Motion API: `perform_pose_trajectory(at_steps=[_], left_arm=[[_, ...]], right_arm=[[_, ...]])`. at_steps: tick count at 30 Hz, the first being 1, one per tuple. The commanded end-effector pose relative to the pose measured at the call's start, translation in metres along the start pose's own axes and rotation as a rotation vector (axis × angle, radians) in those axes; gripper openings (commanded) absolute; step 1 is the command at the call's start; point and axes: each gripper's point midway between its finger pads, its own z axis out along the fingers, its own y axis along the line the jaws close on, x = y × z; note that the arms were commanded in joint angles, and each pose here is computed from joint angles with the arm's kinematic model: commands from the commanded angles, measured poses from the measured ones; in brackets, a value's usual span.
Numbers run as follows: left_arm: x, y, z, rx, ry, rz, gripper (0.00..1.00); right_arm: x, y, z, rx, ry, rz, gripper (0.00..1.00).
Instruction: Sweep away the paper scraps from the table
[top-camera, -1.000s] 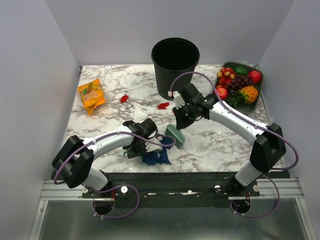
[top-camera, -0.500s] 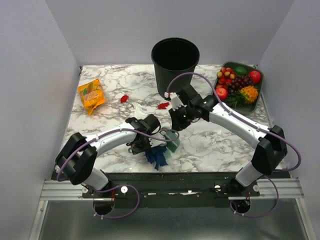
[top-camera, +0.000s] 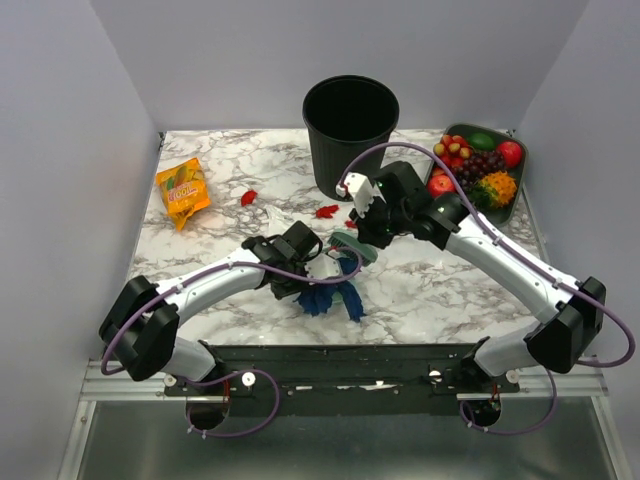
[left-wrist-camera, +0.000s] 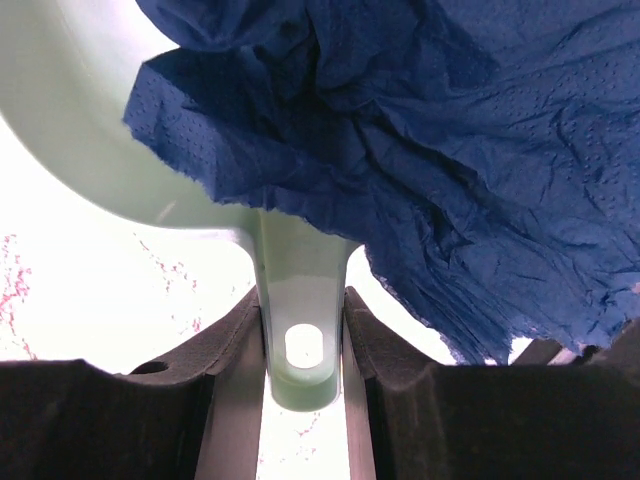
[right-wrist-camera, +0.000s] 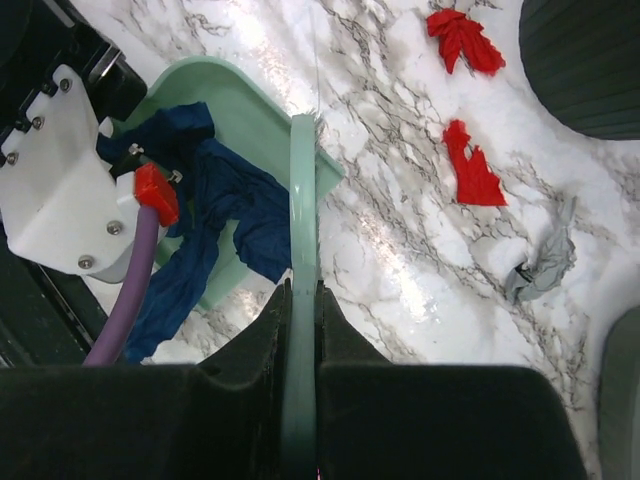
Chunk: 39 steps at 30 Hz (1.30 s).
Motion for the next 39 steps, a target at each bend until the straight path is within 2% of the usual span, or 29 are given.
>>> perform_pose_trajectory(at_steps=[1,6,11,15,21,25,30,34,39], left_arm=[[-0.036,0.013,-0.004,-0.040,-0.137,0.001,0.00],[-0.049,0.012,-0.001,-0.014,-0.179,0.009,0.00],[-0.059,0.010,-0.001,0.011,-0.206,-0.001,0.00],[-0.067,0.010,-0.010,0.012,-0.243,0.013,0.00],[-0.079,0.011,-0.030,-0.011,-0.344,0.042,0.00],[-0.081,0.008,-0.037,-0.018,-0.396,0.074,0.00],[-0.084,0.007,-0.050,-0.057,-0.481,0.098,0.00],[-0.081,0.006,-0.054,-0.043,-0.463,0.102,0.00],[-0.076,0.002,-0.056,-0.023,-0.447,0.103,0.00]], right_arm=[[-0.010,-0.002,-0.024,0.012,-0.026,-0.082,0.01],[-0.034,0.005,-0.058,-0.022,-0.114,-0.030,0.01],[-0.048,0.018,-0.065,-0.095,-0.157,-0.010,0.01],[-0.053,-0.012,-0.064,0.022,-0.163,0.018,0.01],[-0.055,-0.034,-0.066,0.050,-0.163,0.051,0.01],[-0.070,-0.058,-0.079,0.100,-0.220,0.112,0.00],[-0.060,-0.076,-0.062,0.148,-0.160,0.118,0.01],[-0.050,-0.088,-0.062,0.207,-0.149,0.145,0.00],[-0.065,-0.105,-0.087,0.260,-0.218,0.163,0.01]])
